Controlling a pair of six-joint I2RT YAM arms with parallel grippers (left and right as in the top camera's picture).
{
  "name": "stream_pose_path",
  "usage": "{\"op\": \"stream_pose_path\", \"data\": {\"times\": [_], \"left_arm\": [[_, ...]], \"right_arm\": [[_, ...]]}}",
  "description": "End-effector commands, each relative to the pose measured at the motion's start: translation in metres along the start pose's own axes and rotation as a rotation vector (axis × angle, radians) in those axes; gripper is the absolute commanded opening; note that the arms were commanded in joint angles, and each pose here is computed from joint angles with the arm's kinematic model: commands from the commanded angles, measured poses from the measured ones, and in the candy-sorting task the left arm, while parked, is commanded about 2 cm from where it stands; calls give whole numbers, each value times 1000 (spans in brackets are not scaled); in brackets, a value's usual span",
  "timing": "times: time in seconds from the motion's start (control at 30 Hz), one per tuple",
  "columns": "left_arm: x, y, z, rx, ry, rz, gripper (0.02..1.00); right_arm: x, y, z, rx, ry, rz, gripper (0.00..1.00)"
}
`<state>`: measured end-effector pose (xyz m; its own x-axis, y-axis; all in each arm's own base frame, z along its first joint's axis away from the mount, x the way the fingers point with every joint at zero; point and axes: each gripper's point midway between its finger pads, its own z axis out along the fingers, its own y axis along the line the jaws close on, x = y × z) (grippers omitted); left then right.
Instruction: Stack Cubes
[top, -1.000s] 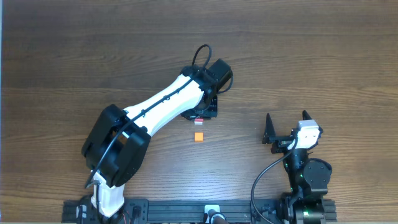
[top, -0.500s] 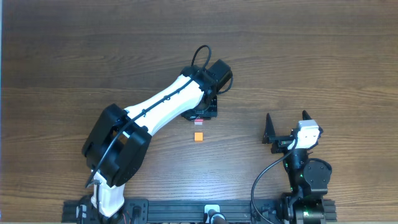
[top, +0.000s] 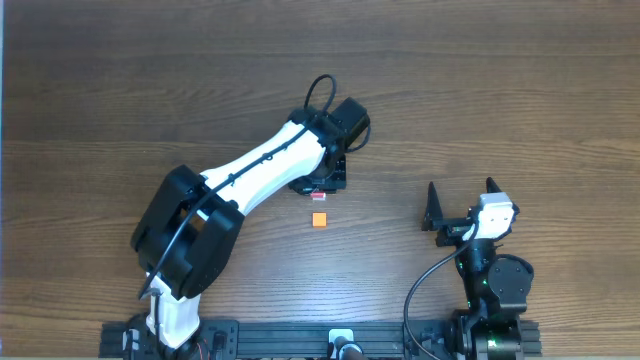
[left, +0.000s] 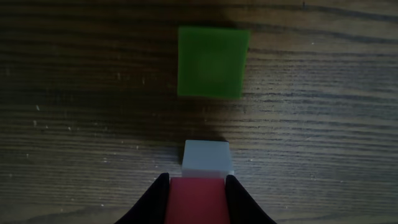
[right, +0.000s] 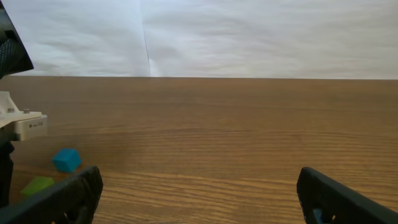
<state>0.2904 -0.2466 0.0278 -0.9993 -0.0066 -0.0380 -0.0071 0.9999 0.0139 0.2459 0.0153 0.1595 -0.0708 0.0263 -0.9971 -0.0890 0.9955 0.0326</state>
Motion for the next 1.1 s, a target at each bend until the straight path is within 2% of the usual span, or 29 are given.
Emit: {"op": "stream_pose_path", "data": {"times": [0.03,0.63,0.77,0.87,1.1], "left_arm": [[-2,6,8,-26,1,-20,40],[-3,5,10,-20,-6,-21,47],[-3,5,10,-20,-6,-21,86],[-3,5,10,-20,-6,-21,189],[-4,4,10,-16,-10,-21,316]], "right_arm": [[1,3,0,-14,0,2,993],[1,3,0,-14,0,2,993],[1,3,0,-14,0,2,993],[1,3,0,-14,0,2,991],[1,3,0,-14,0,2,993]]}}
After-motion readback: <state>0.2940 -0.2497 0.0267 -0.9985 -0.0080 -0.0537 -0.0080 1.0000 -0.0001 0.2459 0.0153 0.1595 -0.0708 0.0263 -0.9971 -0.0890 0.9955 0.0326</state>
